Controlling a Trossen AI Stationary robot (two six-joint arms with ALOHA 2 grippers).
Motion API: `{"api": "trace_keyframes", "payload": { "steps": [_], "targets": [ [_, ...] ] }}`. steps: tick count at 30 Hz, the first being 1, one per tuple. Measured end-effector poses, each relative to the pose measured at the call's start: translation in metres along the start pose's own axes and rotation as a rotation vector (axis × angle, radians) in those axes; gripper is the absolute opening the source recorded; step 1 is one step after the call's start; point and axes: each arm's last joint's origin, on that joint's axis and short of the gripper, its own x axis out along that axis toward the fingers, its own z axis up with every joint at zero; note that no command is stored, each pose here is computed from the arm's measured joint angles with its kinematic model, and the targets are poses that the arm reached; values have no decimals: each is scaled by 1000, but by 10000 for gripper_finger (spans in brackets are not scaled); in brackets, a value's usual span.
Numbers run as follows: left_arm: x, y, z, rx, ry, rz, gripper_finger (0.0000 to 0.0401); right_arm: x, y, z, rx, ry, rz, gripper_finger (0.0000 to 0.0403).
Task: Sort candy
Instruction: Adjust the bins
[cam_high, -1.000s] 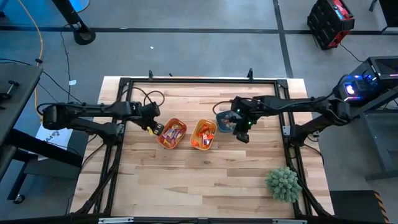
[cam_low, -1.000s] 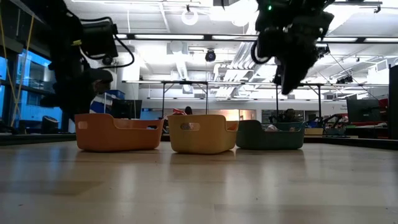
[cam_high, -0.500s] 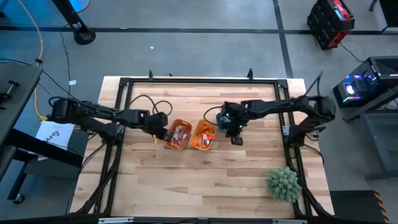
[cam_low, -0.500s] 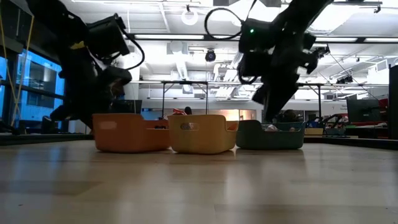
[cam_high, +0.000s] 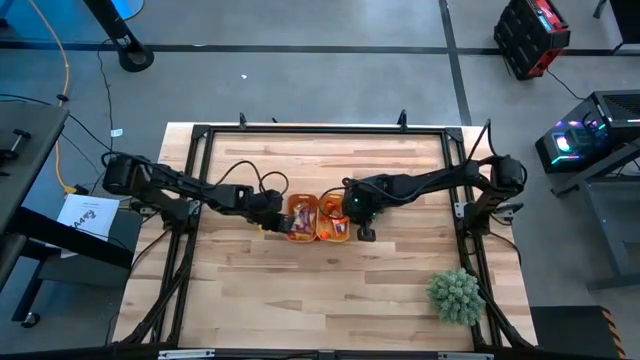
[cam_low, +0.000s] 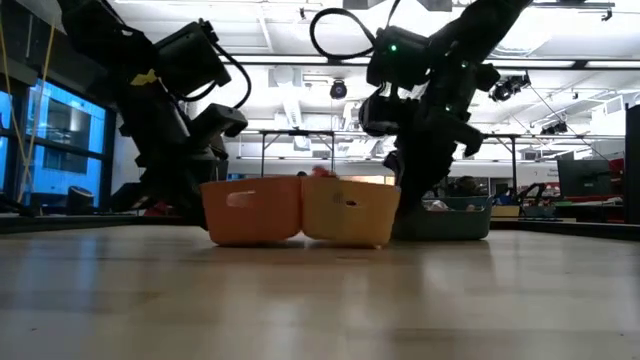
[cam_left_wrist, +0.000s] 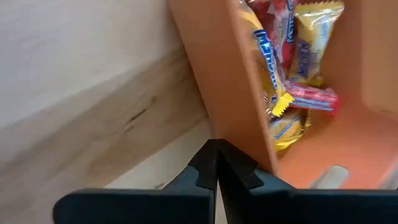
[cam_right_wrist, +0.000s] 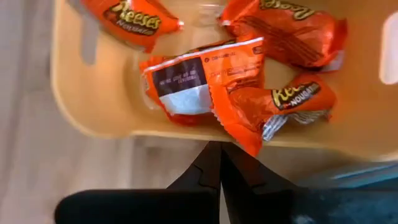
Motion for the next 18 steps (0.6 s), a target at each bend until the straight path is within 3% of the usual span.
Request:
{"api": "trace_keyframes", "payload": {
  "steps": [4, 8, 18],
  "targets": [
    [2, -5, -1, 9, 9, 1, 0, 0, -2, 5, -52, -46, -57, 0],
    [1, -3, 3, 6, 3, 6, 0, -5, -7, 8, -8, -44, -76, 0],
    [-3, 6, 27, 20, -65, 14, 0, -60, -16, 20, -16, -72, -11, 0]
  ]
}}
